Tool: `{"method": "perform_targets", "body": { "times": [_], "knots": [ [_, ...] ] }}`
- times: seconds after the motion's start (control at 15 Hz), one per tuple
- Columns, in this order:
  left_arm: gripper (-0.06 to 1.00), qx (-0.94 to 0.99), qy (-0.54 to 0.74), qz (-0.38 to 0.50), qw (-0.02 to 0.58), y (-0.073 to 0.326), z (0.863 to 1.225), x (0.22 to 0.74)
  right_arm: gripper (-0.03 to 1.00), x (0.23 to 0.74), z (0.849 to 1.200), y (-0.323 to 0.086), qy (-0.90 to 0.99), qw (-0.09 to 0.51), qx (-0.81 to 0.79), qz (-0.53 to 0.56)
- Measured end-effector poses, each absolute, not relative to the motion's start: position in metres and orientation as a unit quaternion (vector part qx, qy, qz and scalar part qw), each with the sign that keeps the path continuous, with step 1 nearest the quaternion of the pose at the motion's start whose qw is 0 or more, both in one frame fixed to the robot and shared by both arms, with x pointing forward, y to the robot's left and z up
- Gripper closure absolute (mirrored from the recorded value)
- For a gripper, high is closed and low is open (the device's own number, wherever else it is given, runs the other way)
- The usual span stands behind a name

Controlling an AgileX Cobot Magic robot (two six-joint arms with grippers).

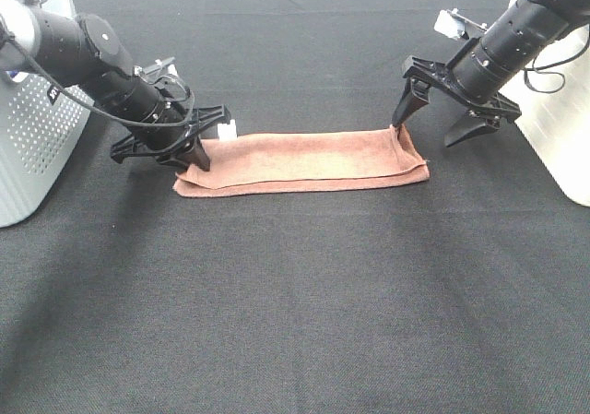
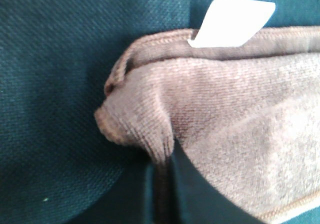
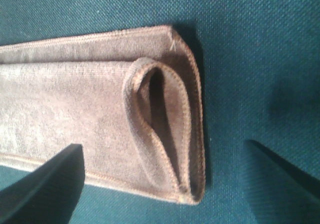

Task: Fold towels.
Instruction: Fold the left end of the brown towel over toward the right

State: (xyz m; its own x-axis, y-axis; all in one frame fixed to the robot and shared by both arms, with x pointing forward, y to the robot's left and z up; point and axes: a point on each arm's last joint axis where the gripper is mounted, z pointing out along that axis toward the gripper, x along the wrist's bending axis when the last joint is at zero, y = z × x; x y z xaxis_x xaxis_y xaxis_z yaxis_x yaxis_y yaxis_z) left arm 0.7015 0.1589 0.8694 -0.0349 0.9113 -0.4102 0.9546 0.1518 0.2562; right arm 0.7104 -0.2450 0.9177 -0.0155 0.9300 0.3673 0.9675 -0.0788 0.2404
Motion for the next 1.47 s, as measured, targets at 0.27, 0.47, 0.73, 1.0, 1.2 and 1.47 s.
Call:
{"method": "perform_targets", "body": {
  "times": [0.27,0.47,0.73,1.0,1.2,1.47],
  "knots": [
    [0.92,0.707,0.686,-0.002,0.174,0.168,0.901,0.708,0.17,0.710,0.918,-0.245,-0.677,0.042,-0.700,-0.222],
    [0.92,0.718,0.684,0.050,0.118,0.181,0.945,0.710,0.17,0.710,0.918,-0.245,-0.677,0.042,-0.700,-0.222],
    [0.92,0.702,0.690,-0.018,0.176,0.155,0.994,0.709,0.17,0.709,0.918,-0.245,-0.679,0.049,-0.700,-0.217],
    [0.92,0.684,0.665,-0.116,0.276,0.101,1.000,0.701,0.17,0.709,0.917,-0.245,-0.679,0.050,-0.700,-0.217],
    [0.92,0.675,0.655,-0.136,0.312,0.048,0.968,0.698,0.17,0.708,0.917,-0.244,-0.679,0.054,-0.700,-0.215],
    [0.83,0.641,0.689,-0.139,0.308,0.023,0.921,0.699,0.17,0.707,0.917,-0.244,-0.681,0.061,-0.699,-0.210]
  ]
}}
